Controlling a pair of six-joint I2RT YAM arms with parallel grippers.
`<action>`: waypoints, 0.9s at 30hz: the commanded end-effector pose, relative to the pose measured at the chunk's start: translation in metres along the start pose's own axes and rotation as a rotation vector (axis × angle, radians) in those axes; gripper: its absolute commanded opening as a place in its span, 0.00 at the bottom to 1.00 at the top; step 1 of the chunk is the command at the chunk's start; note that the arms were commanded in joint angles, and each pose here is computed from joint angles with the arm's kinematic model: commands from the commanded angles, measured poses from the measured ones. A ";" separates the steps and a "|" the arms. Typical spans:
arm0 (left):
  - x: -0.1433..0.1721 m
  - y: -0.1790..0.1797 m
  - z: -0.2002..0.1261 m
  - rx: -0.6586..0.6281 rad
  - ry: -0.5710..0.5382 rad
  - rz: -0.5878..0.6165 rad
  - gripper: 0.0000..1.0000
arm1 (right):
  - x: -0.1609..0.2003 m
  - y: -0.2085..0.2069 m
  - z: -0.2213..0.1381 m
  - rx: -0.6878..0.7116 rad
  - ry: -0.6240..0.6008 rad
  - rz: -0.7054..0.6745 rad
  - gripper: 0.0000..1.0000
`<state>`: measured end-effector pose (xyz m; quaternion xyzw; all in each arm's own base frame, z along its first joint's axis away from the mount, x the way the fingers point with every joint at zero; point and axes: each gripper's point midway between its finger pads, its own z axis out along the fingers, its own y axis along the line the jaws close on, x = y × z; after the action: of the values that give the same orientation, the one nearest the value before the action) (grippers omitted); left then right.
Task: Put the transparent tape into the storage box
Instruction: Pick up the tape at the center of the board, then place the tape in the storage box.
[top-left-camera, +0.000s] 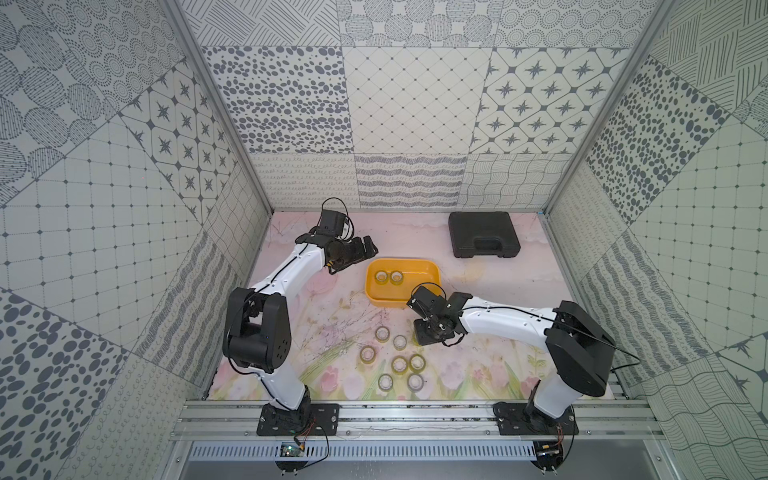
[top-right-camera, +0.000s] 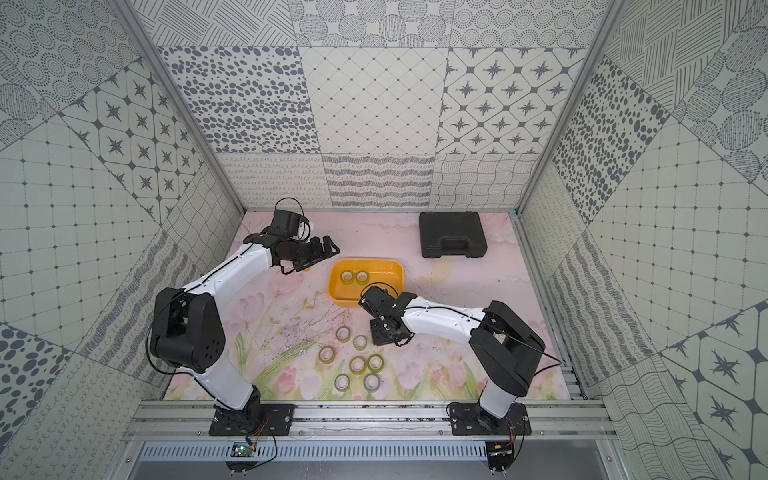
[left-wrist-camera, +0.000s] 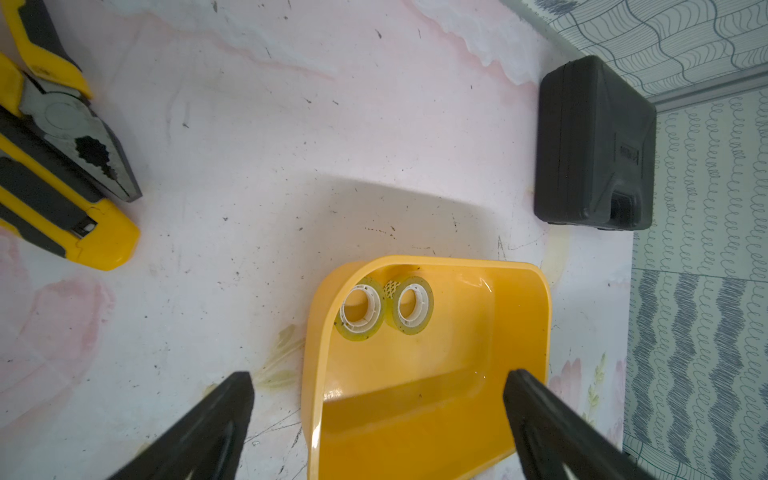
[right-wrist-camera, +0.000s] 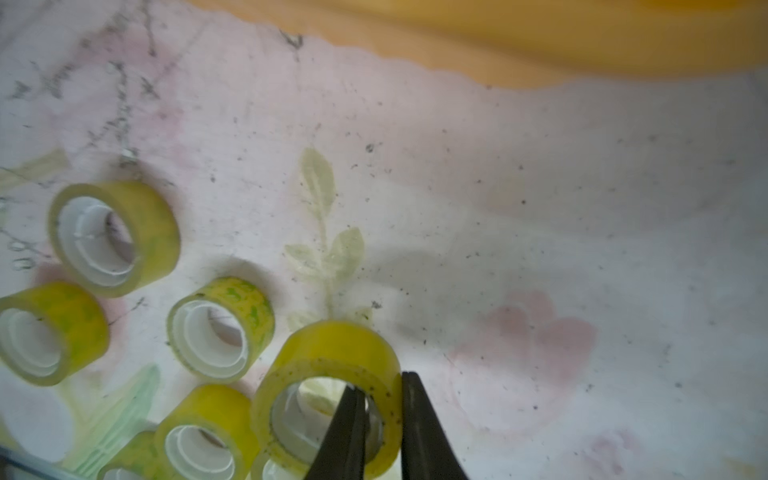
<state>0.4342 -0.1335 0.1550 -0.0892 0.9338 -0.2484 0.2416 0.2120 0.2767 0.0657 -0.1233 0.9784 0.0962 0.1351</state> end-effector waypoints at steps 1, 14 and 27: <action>-0.014 0.001 -0.021 -0.045 -0.074 0.054 0.99 | -0.030 0.002 -0.043 -0.029 -0.121 -0.010 0.11; -0.019 -0.006 -0.031 -0.015 -0.128 0.072 0.99 | -0.133 -0.001 -0.055 -0.065 -0.205 0.001 0.11; -0.018 -0.009 -0.028 0.005 -0.113 0.062 0.99 | -0.190 -0.041 0.026 0.065 -0.166 0.044 0.08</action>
<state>0.4308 -0.1221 0.1809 -0.0813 0.9257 -0.2267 0.2916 0.3834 0.2868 0.0855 -0.0927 0.9737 0.0818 0.1913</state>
